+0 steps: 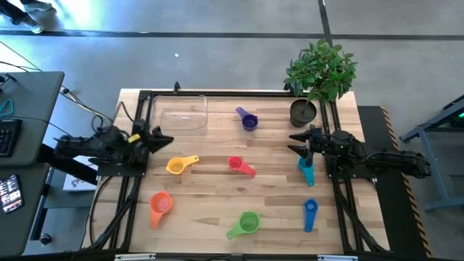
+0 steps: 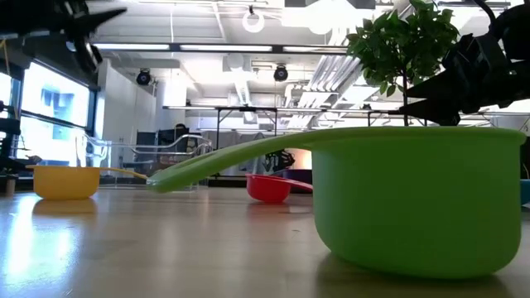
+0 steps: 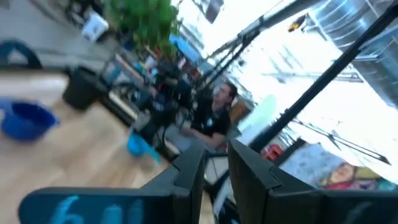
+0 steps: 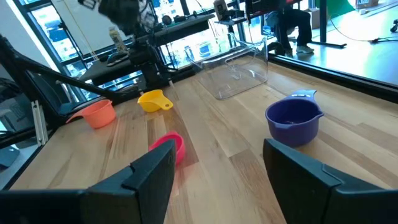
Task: Nest measuring cups in basket
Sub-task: Move the orange measuring cup to the bottom center of the table
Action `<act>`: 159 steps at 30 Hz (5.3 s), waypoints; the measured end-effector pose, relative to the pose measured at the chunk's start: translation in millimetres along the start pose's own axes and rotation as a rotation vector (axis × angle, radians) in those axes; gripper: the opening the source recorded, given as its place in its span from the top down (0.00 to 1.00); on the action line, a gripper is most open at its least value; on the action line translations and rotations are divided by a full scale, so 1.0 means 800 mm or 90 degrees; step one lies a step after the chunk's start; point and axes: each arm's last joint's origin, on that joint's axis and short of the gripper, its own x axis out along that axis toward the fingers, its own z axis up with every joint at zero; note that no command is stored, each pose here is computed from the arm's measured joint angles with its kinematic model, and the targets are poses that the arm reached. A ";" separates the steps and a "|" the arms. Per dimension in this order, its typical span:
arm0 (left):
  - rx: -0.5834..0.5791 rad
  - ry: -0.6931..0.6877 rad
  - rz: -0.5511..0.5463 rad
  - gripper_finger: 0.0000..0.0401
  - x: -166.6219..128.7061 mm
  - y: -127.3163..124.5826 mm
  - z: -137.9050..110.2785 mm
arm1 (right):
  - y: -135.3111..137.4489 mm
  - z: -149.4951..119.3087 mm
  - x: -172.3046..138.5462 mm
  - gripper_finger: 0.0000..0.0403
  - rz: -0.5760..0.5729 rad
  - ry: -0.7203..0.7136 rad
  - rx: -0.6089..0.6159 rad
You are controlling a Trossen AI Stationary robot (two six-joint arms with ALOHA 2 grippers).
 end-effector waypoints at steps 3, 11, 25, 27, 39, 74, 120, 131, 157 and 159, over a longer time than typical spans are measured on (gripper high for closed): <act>0.038 -0.029 0.006 0.84 0.001 -0.020 0.025 | 0.000 0.000 0.000 0.42 0.000 0.000 0.000; 0.102 0.100 0.121 0.84 0.014 -0.059 0.068 | 0.000 0.000 0.000 0.42 0.000 0.000 0.000; 0.058 0.358 0.253 0.84 0.030 -0.087 0.089 | 0.000 0.000 0.000 0.42 0.000 0.000 0.000; 0.030 0.378 0.262 0.84 0.031 -0.086 0.086 | 0.000 0.000 0.000 0.42 0.000 0.000 0.000; -0.069 0.557 0.359 0.84 0.022 -0.075 0.061 | 0.000 0.000 0.000 0.42 0.000 0.000 0.000; -0.016 0.905 0.522 0.84 0.047 -0.106 -0.053 | 0.000 0.000 0.000 0.42 0.000 0.000 0.000; 0.071 0.994 0.582 0.65 0.072 -0.104 -0.130 | 0.000 0.000 0.000 0.42 0.000 0.000 0.000; 0.111 1.013 0.661 0.66 0.079 -0.092 -0.160 | 0.000 0.000 0.000 0.42 0.000 0.000 0.000; 0.178 1.031 0.731 0.67 0.087 -0.072 -0.195 | 0.000 0.000 0.000 0.42 0.000 0.000 0.000; 0.181 1.033 0.735 0.67 0.087 -0.071 -0.197 | 0.000 0.000 0.000 0.42 0.000 0.000 0.000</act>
